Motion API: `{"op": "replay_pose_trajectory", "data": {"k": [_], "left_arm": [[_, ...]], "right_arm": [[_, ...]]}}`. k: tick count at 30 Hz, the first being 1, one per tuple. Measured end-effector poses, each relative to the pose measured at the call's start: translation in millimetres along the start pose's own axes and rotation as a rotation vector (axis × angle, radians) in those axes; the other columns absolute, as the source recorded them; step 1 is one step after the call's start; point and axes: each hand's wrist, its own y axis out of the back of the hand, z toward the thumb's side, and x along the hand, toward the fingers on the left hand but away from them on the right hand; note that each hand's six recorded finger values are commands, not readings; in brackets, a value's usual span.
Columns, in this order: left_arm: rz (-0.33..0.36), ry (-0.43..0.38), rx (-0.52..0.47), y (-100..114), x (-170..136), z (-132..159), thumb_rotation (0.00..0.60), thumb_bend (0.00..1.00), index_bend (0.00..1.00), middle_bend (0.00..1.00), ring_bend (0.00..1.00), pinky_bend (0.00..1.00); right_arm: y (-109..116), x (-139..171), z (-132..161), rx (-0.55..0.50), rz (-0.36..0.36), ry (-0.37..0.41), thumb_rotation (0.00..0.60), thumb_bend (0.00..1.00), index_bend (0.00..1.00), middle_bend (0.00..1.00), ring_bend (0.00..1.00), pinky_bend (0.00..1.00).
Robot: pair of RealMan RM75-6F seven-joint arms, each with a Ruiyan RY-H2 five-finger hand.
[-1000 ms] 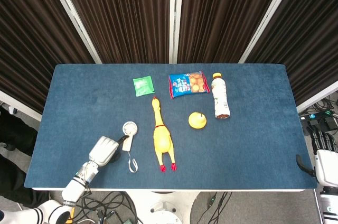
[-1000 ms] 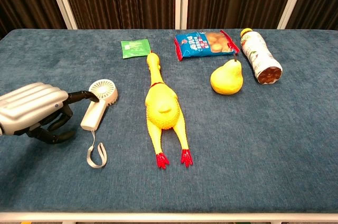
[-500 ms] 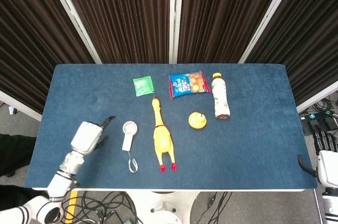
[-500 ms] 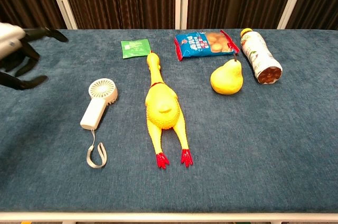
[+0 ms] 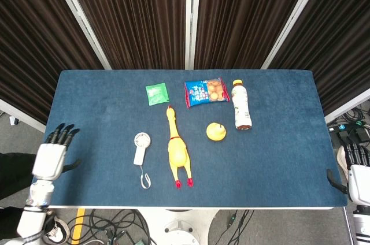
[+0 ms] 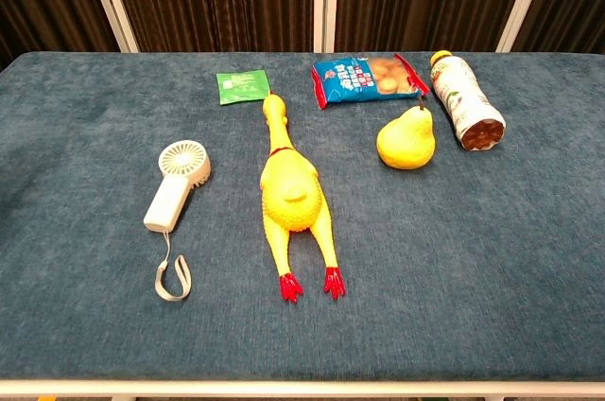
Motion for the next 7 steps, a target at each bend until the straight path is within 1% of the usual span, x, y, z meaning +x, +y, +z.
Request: {"op": "replay_pose_trajectory", "data": {"k": [2, 7], "left_arm": [[0.010, 0.030, -0.009, 5.2, -10.0, -11.1, 0.600, 0.11, 0.18, 0.11, 0.05, 0.23], [-0.014, 0.106, -0.002, 12.0, -35.6, -37.7, 0.600, 0.09, 0.18, 0.11, 0.05, 0.23]], "right_arm": [[-1.1, -0.3, 1.3, -0.003, -0.002, 0.003, 0.600, 0.28, 0.00, 0.00, 0.00, 0.00], [-10.7, -1.6, 4.8, 0.006, 0.028, 0.011, 0.600, 0.28, 0.00, 0.00, 0.00, 0.00]]}}
